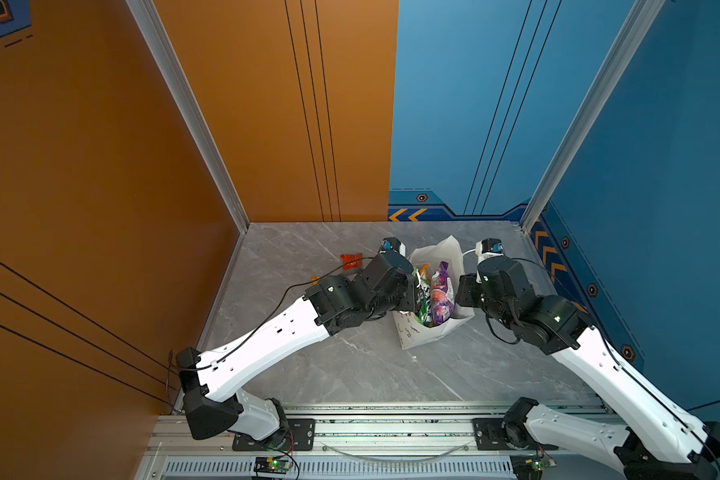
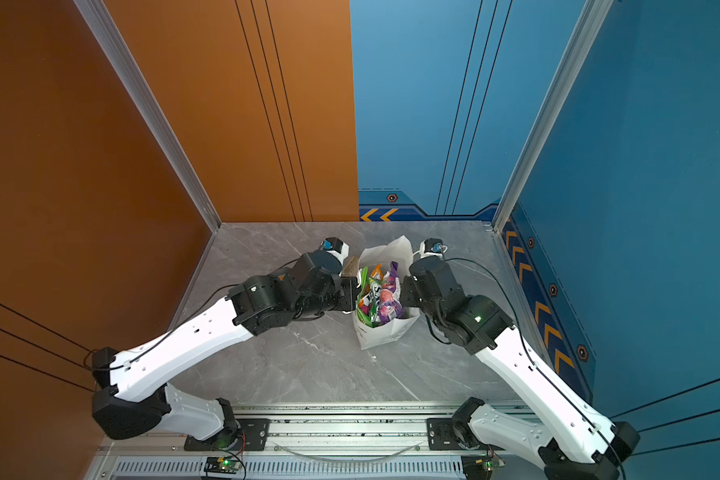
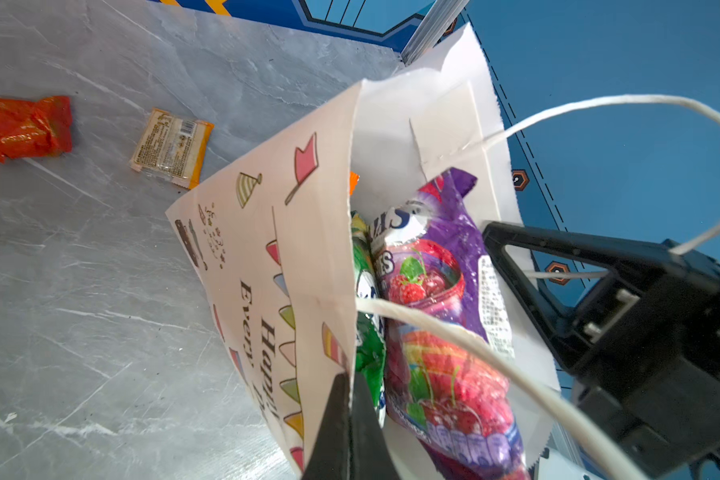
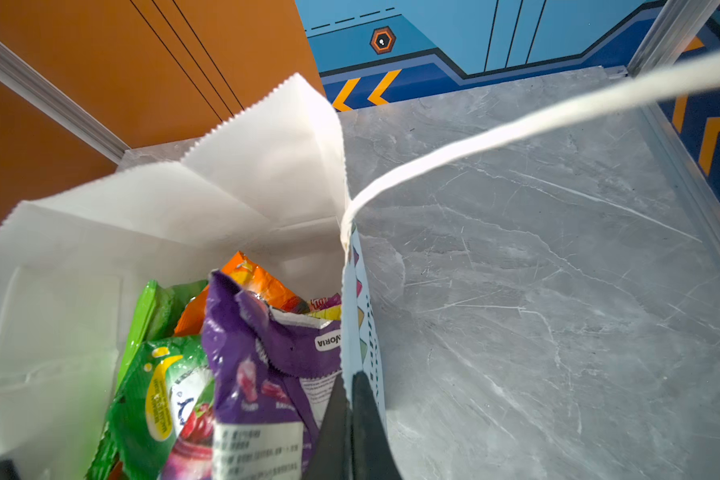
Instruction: Place the snacks into the paper bag
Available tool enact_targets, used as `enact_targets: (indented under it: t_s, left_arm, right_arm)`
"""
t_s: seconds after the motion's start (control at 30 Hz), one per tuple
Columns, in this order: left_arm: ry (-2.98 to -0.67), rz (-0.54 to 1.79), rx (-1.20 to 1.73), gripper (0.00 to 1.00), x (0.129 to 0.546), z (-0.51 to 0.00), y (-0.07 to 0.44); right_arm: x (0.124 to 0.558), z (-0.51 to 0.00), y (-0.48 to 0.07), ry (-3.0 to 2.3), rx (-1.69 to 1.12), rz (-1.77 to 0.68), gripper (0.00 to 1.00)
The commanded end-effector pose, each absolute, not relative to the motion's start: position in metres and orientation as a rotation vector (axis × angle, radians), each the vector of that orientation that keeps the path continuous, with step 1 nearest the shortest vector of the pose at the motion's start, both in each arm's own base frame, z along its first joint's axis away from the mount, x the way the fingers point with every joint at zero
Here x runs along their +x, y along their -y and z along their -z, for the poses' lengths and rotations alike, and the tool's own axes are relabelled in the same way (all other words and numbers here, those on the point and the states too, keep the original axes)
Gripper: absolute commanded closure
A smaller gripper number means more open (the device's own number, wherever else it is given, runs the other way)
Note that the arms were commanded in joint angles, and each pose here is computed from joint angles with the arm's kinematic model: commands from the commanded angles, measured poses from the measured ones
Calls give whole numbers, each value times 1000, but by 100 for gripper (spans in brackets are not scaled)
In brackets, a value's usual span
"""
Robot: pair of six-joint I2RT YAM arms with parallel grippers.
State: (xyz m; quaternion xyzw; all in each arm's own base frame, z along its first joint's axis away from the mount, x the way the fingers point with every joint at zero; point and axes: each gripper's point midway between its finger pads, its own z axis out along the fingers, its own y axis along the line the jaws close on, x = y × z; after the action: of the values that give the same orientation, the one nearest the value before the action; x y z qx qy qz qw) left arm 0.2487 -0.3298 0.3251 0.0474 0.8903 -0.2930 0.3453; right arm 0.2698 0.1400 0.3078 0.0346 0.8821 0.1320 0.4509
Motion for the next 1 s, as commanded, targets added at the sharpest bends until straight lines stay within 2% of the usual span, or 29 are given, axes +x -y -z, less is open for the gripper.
enact_targets:
  t_s: [0.0, 0.13, 0.27, 0.4, 0.57, 0.87, 0.97]
  left_arm:
    - [-2303, 759, -18, 100, 281, -315, 317]
    - [-2489, 735, -15, 100, 289, -265, 325]
    - [-2418, 780, 67, 100, 284, -295, 340]
    - [-2250, 721, 90, 100, 277, -343, 327]
    - [-2338, 743, 2, 100, 286, -314, 313]
    - [-2433, 789, 69, 100, 290, -291, 328]
    - [-2419, 785, 78, 95, 292, -296, 324]
  right_arm:
    - [272, -301, -144, -2165, 123, -390, 100]
    - [279, -264, -142, -2257, 154, -332, 100]
    - [283, -273, -140, -2260, 155, -341, 100]
    - [281, -303, -130, -2188, 157, -325, 100]
    - [281, -298, -120, -2210, 170, -274, 100]
    - [282, -290, -119, -2252, 181, -255, 100]
    - [282, -291, -117, -2250, 181, -251, 100]
